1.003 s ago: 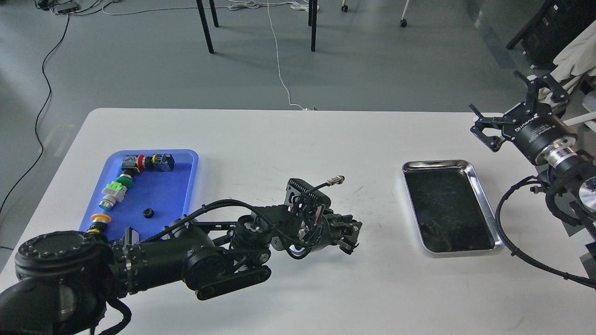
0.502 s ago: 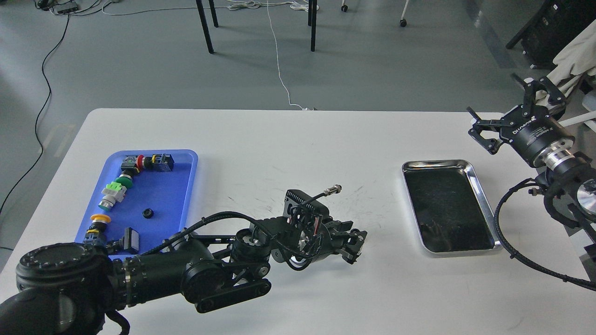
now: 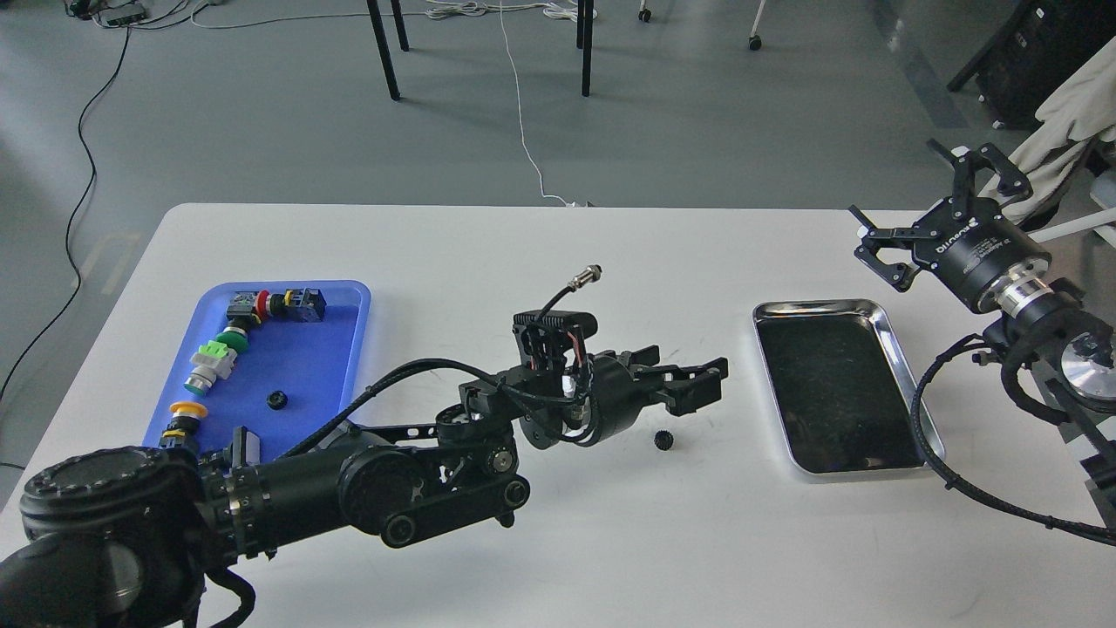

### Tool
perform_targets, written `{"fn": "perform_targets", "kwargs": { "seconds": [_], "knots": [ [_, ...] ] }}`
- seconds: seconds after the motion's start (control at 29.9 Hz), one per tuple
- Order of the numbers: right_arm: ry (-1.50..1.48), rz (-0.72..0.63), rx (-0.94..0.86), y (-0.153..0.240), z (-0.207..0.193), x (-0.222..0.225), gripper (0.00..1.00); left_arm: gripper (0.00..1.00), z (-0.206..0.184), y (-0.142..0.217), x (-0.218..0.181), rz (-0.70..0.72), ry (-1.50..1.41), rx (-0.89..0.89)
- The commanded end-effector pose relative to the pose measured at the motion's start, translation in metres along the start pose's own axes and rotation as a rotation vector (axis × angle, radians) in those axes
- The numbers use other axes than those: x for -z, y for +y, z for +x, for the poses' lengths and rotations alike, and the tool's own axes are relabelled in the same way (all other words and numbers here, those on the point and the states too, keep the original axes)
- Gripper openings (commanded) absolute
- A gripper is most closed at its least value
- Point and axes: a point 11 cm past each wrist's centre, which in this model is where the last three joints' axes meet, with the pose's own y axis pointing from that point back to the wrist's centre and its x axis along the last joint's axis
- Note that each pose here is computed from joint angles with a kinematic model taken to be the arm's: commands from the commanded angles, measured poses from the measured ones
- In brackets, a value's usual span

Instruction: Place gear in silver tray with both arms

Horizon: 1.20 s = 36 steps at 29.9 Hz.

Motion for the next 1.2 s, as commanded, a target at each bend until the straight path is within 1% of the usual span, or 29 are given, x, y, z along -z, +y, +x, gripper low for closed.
{"fn": "perform_targets", "kwargs": {
  "seconds": [0.0, 0.13, 0.17, 0.3, 0.43, 0.57, 0.67, 0.74, 0.84, 1.04, 1.17],
  "knots": [
    [0.078, -0.025, 0.025, -0.003, -0.016, 0.009, 0.99, 0.97, 0.052, 0.001, -0.005, -0.017, 0.154, -0.136],
    [0.196, -0.089, 0.064, -0.014, -0.038, 0.005, 0.99, 0.97, 0.090, 0.009, -0.001, -0.034, 0.373, -0.232],
    [0.227, -0.114, 0.070, -0.018, -0.042, 0.001, 0.99, 0.97, 0.106, 0.018, 0.014, -0.015, 0.414, -0.267],
    [0.403, -0.243, 0.089, -0.036, -0.060, -0.016, 0.99, 0.97, 0.144, 0.058, 0.065, 0.051, 0.469, -0.361],
    [0.584, -0.396, 0.137, -0.052, -0.083, -0.042, 0.99, 0.97, 0.168, 0.089, 0.095, 0.058, 0.582, -0.442],
    [0.790, -0.585, 0.190, -0.050, -0.093, -0.077, 0.99, 0.97, 0.177, 0.117, 0.123, 0.072, 0.777, -0.509],
    [0.938, -0.686, 0.248, -0.050, -0.107, -0.095, 0.99, 0.97, 0.179, 0.128, 0.135, 0.066, 0.854, -0.543],
    [1.034, -0.743, 0.305, -0.050, -0.120, -0.109, 0.99, 0.98, 0.173, 0.133, 0.142, 0.079, 0.851, -0.549],
    [1.234, -0.856, 0.392, -0.044, -0.132, -0.130, 0.99, 0.98, 0.171, 0.138, 0.146, 0.096, 0.757, -0.550],
    [1.632, -1.120, 0.558, -0.027, -0.124, -0.175, 0.99, 0.98, 0.170, 0.138, 0.146, 0.092, 0.702, -0.552],
    [1.755, -1.229, 0.653, -0.020, -0.121, -0.206, 0.99, 0.98, 0.171, 0.137, 0.144, 0.084, 0.699, -0.560]
  ]
}}
